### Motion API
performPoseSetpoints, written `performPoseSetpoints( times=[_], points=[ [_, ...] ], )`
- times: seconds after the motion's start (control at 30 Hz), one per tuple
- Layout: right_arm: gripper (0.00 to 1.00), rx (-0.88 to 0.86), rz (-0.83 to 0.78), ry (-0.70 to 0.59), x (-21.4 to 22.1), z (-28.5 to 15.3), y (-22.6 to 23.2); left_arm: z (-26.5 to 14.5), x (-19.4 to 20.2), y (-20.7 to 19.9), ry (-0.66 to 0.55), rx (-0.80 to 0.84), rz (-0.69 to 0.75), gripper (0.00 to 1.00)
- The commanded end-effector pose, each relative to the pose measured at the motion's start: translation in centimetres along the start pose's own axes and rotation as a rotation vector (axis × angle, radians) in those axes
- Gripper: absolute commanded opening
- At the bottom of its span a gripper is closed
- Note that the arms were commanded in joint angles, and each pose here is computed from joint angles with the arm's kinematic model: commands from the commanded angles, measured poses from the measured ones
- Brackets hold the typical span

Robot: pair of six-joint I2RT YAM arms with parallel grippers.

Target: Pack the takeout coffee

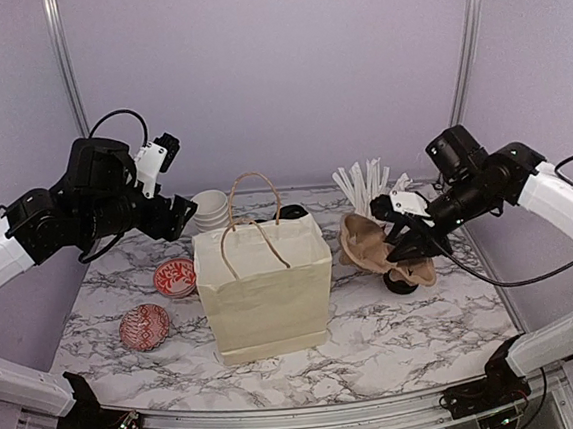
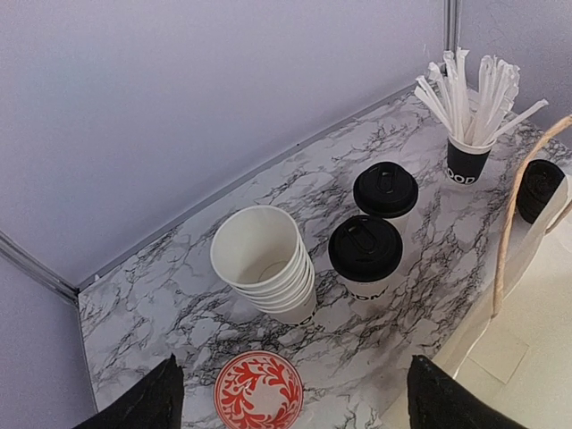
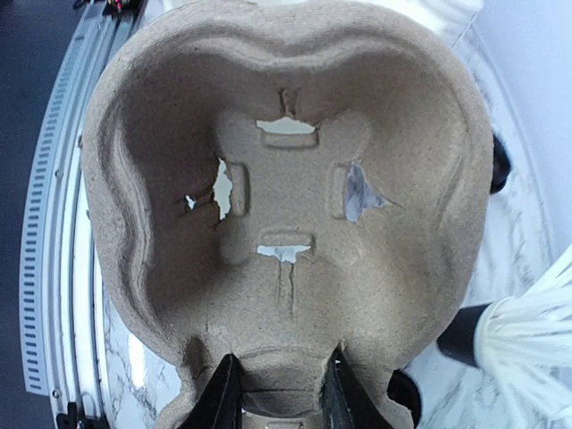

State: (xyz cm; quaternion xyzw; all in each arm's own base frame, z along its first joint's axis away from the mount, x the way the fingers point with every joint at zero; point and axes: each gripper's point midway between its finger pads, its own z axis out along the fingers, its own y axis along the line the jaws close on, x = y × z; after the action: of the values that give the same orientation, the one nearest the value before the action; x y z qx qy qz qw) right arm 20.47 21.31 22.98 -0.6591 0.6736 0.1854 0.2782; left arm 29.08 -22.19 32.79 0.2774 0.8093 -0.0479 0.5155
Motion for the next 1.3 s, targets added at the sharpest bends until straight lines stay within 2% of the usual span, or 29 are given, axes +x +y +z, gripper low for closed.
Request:
performPoseSetpoints(
  times=[0.0,0.13,0.27,0.33,0.47,0.7,1.1,1.27],
  points=[
    [0.25,-0.006,-0.082,-0.294,-8.7,-5.5,-0.1,-0.8,-0.8,0.8,-0.011,-0.015,-0.022,0.87],
    [0.25,0.012,-0.186,-0.513,-15.2,-10.2,-0.9,-1.1,0.0,1.1,0.004,-0.023,-0.041,0.88],
    [0.25,-0.116,-0.239,-0.67,-20.0,-12.6,-0.6,-1.4,0.9,1.4,0.016,-0.03,-0.066,0.88],
    [0.25,-0.181,-0.255,-0.703,-21.6,-12.4,-0.4,-1.6,1.3,1.6,0.018,-0.034,-0.072,0.88],
    [0.25,-0.265,-0.29,-0.715,-24.0,-10.0,0.2,-2.1,1.6,2.0,0.01,-0.048,-0.076,0.88],
    [0.26,-0.422,-0.234,-0.726,-25.5,-5.9,-0.2,-2.8,2.0,2.6,0.003,-0.065,-0.082,0.88],
    [0.27,-0.436,-0.129,-0.655,-25.3,-0.1,-2.4,-2.0,3.1,2.8,0.031,-0.084,-0.064,0.89],
    [0.27,-0.449,-0.096,-0.622,-25.1,2.1,-2.2,-2.1,3.7,4.1,0.035,-0.141,-0.083,0.89]
  ],
)
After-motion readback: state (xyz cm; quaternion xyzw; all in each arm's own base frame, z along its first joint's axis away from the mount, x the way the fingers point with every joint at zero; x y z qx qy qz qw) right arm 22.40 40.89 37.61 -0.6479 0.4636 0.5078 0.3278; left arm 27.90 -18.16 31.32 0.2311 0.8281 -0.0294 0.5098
